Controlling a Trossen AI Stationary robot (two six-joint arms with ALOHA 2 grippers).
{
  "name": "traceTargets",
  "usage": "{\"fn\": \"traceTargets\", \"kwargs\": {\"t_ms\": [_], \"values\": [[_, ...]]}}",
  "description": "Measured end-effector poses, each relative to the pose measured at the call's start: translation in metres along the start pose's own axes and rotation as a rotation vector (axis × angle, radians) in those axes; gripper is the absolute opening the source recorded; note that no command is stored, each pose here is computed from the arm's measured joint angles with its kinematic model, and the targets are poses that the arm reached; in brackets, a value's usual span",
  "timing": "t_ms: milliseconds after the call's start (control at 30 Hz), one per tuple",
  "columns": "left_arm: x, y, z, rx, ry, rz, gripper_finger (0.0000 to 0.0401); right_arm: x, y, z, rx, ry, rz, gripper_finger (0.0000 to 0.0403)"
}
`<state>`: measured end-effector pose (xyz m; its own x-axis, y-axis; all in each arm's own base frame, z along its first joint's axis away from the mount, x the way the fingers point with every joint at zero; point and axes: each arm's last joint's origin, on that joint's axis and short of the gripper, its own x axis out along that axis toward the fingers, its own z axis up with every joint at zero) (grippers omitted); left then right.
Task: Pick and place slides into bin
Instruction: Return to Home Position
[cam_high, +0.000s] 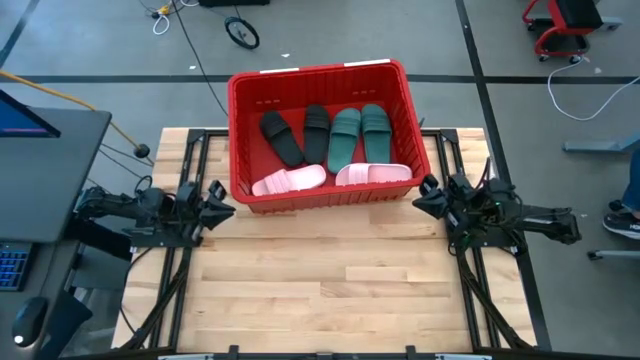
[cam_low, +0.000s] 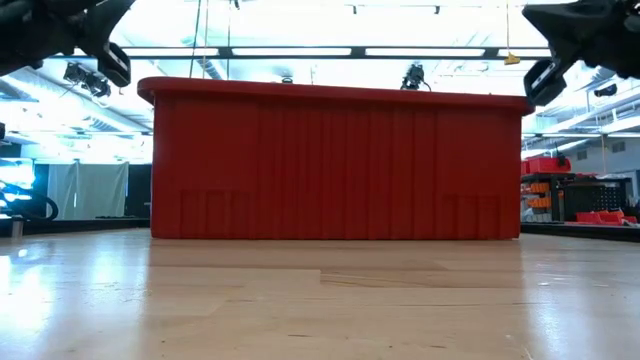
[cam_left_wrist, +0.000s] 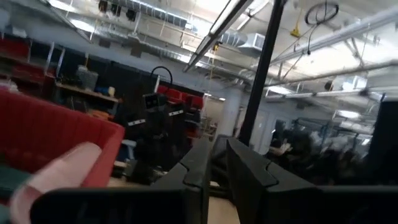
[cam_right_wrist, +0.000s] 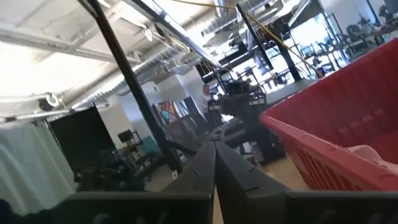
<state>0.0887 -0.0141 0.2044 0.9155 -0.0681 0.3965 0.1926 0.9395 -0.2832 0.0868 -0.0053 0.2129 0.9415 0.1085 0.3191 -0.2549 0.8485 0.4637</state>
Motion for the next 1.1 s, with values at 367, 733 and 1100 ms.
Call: {"fn": "traceTargets", "kwargs": {"t_ms": [367, 733, 1100], "values": [[0.0, 0.0, 0.0, -0.112, 0.0, 0.001, 0.0057, 0.0, -0.005, -0.008, -0.117, 0.021, -0.003, 0.0014], [0.0, 0.0, 0.0, -0.115, 0.0, 0.001, 0.0053, 0.0, -0.01, -0.015, -0.131, 0.099, -0.05, 0.0014], [0.0, 0.0, 0.0, -0.114, 0.001, 0.001, 0.006, 0.001, -0.003, -0.005, -0.159, 0.086, -0.04, 0.0014]]}}
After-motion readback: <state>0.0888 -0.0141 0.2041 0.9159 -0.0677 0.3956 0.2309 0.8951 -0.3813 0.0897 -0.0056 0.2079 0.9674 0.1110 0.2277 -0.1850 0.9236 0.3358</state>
